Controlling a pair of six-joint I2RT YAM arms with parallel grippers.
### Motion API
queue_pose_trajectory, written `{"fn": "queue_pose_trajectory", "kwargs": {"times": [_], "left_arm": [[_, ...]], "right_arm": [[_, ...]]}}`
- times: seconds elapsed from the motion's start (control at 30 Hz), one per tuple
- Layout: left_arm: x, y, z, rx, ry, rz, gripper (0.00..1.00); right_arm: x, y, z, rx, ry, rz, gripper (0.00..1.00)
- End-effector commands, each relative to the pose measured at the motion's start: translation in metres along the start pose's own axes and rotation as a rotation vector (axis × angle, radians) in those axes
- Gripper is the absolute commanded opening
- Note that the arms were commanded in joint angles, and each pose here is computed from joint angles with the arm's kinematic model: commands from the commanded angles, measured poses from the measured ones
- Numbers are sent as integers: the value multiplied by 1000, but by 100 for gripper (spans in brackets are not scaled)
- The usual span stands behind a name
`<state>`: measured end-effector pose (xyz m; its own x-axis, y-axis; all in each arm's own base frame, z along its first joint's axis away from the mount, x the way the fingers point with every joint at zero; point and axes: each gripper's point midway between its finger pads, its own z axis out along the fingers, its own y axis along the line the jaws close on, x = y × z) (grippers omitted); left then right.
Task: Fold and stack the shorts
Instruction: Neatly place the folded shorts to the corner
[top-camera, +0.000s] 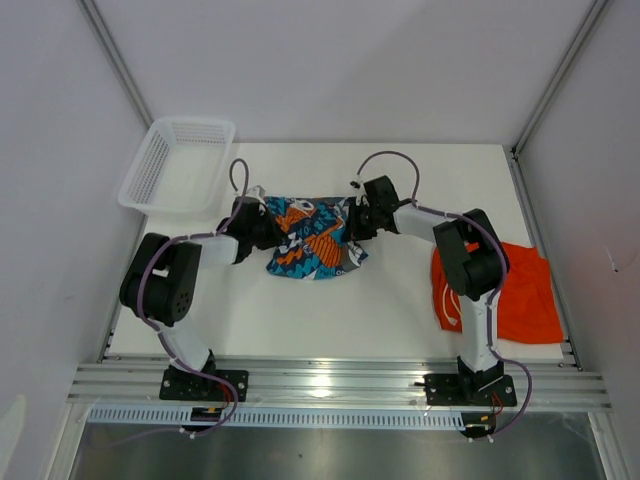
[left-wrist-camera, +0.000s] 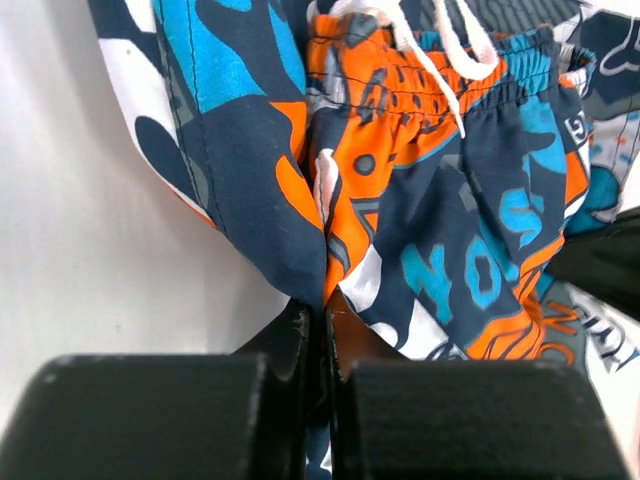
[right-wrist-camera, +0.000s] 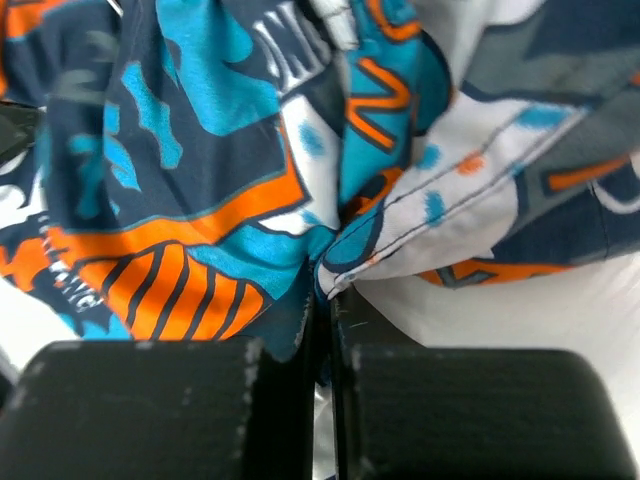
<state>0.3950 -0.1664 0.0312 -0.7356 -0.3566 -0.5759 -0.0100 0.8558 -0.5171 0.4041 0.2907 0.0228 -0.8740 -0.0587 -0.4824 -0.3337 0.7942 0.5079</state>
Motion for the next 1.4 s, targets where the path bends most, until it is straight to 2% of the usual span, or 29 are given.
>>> {"fn": "queue_pose_trajectory", "kwargs": {"times": [0.0,0.13,0.2,0.4,0.6,0.67,0.7,0.77,0.93,0.97,1.13,1.37], "left_arm": [[-5,-16,5,13,-12,45,0],[-3,-20,-1,-40,-14,77,0],[-8,-26,-5,-64,-36,98,0],[1,-67,-21,-83,-66,115,0],[19,-165,-41,89,-91,126,0],[14,-198,-45,136,-120,133,0],[28,-215,-48,163,-104,154,0],[29,-245,-48,207,-123,156,0],[72,-311,-42,329,-62,178,0],[86,-312,-32,316,-41,194,0],[122,-358,-36,379,-57,228,0],[171,-400,-22,500,6,201,0]], "right_arm": [[17,-5,-3,167,56,-54,0],[7,-28,-24,346,15,-39,0],[-2,-39,-51,457,-31,-34,0],[-10,-41,-112,549,-90,-9,0],[-9,-57,-181,602,-178,101,0],[-5,-72,-204,641,-197,154,0],[-4,-75,-220,658,-220,168,0],[0,-96,-244,736,-247,216,0],[15,-123,-297,829,-362,302,0],[18,-127,-306,844,-375,318,0],[27,-156,-364,1048,-497,393,0],[51,-190,-397,1153,-512,518,0]]}}
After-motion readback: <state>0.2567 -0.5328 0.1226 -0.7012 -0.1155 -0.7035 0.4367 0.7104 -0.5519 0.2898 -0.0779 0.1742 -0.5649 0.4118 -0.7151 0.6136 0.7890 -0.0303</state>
